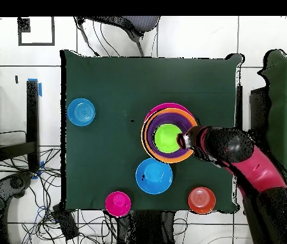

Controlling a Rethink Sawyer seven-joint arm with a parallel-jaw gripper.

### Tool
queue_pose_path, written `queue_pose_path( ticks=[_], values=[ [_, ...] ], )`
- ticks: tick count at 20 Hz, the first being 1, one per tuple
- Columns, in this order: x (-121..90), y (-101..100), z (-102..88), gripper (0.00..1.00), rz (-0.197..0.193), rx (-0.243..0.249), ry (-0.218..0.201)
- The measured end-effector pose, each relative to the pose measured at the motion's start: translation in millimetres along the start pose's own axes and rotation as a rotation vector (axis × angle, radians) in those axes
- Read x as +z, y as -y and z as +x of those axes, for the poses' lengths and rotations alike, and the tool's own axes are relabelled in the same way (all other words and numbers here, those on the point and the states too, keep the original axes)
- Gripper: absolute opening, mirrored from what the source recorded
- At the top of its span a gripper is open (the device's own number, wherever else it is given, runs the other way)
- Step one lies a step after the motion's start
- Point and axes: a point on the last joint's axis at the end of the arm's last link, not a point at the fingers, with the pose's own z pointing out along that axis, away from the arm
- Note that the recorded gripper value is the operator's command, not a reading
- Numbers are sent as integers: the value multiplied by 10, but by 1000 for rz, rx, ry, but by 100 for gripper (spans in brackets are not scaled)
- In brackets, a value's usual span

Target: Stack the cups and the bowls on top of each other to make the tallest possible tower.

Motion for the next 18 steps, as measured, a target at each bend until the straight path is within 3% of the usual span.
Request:
queue_pose_path(
  ticks=[15,16,18],
  values=[
    [1,43,68,0,12,-14,-10],
    [-1,47,68,100,11,-13,-9],
    [-1,47,69,100,11,-13,-9]
  ],
)
